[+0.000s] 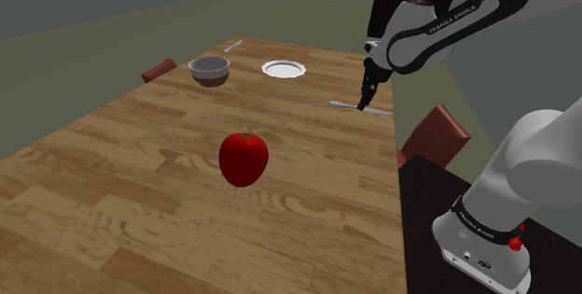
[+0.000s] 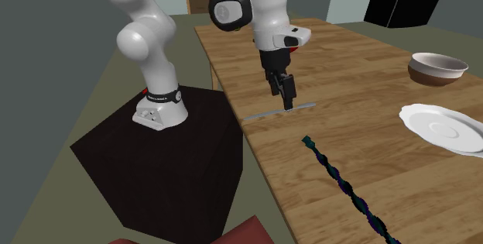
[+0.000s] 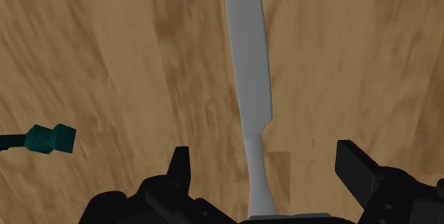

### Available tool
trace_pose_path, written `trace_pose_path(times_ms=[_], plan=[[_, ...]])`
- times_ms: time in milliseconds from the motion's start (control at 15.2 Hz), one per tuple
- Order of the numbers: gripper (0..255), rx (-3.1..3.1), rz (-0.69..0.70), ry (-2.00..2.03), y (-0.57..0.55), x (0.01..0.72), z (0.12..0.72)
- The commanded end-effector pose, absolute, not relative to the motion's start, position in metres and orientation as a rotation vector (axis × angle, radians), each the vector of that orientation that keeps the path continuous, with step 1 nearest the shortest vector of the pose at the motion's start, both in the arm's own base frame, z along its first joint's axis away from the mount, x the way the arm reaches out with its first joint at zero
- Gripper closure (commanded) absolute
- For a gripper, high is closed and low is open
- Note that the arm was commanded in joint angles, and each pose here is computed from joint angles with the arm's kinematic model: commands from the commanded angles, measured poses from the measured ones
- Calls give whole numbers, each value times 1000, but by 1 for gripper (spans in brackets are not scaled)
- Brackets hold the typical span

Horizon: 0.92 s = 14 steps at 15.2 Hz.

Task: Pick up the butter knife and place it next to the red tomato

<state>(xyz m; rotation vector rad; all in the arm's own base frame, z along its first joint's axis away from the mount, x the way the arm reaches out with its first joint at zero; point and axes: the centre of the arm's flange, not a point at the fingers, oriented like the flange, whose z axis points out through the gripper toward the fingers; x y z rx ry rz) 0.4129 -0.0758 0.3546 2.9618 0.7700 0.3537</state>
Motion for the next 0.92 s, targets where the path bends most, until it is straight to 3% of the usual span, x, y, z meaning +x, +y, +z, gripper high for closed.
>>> trace_pose_path(times_ms=[0, 726, 792, 858], plan=[[0, 2960, 355, 773, -75, 416, 344], [0, 2960, 355, 773, -75, 419, 331], [255, 2960, 355, 773, -75, 419, 331], [255, 2960, 355, 773, -75, 419, 331]])
